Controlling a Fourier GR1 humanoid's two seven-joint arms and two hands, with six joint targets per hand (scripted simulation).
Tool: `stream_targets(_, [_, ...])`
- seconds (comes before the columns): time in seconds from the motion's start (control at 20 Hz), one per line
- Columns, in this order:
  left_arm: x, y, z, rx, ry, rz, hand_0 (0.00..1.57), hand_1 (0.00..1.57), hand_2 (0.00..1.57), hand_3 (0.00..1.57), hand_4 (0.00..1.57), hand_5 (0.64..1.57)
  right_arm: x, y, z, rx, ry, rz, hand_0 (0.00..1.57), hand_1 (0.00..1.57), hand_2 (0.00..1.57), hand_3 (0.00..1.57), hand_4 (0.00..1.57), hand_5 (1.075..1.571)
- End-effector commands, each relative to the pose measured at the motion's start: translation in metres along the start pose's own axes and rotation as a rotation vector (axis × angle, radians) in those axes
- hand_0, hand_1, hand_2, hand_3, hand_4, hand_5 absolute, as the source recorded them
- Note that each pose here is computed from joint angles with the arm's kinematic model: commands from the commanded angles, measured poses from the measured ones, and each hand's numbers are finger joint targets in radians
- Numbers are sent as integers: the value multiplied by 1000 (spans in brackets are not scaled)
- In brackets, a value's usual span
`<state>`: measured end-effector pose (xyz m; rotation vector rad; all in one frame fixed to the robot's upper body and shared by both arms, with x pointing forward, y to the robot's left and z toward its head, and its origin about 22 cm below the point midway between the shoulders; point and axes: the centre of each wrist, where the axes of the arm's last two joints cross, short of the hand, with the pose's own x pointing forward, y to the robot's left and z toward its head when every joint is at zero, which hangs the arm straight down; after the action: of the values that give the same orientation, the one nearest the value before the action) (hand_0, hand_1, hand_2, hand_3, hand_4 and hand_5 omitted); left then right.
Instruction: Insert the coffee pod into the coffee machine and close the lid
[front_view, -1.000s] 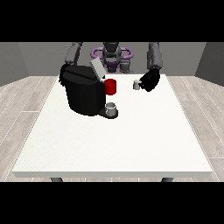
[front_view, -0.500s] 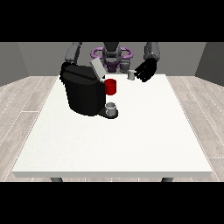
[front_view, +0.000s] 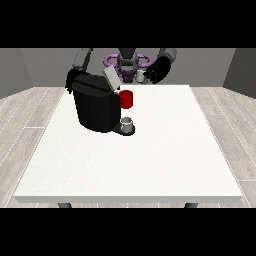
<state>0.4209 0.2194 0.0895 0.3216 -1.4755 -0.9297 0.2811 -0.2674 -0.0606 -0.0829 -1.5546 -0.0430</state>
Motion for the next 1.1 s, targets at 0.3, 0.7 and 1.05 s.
stream_targets(0.3, [32, 43, -11, 127, -7, 35, 1352, 1352, 1398, 1316, 611, 1571, 45, 2, -33, 38, -116, -16, 0, 0, 0, 0, 219, 1571])
stream_targets(0.7, [56, 107, -6, 252, -48, 40, 1401, 1401, 1449, 1378, 618, 1571, 43, 27, -32, 136, -208, -36, 0, 0, 0, 0, 125, 1571])
stream_targets(1.05, [65, 134, -2, 301, -38, 96, 1452, 1452, 1483, 1390, 595, 1571, 52, -2, -40, 225, -245, -36, 0, 0, 0, 0, 183, 1571])
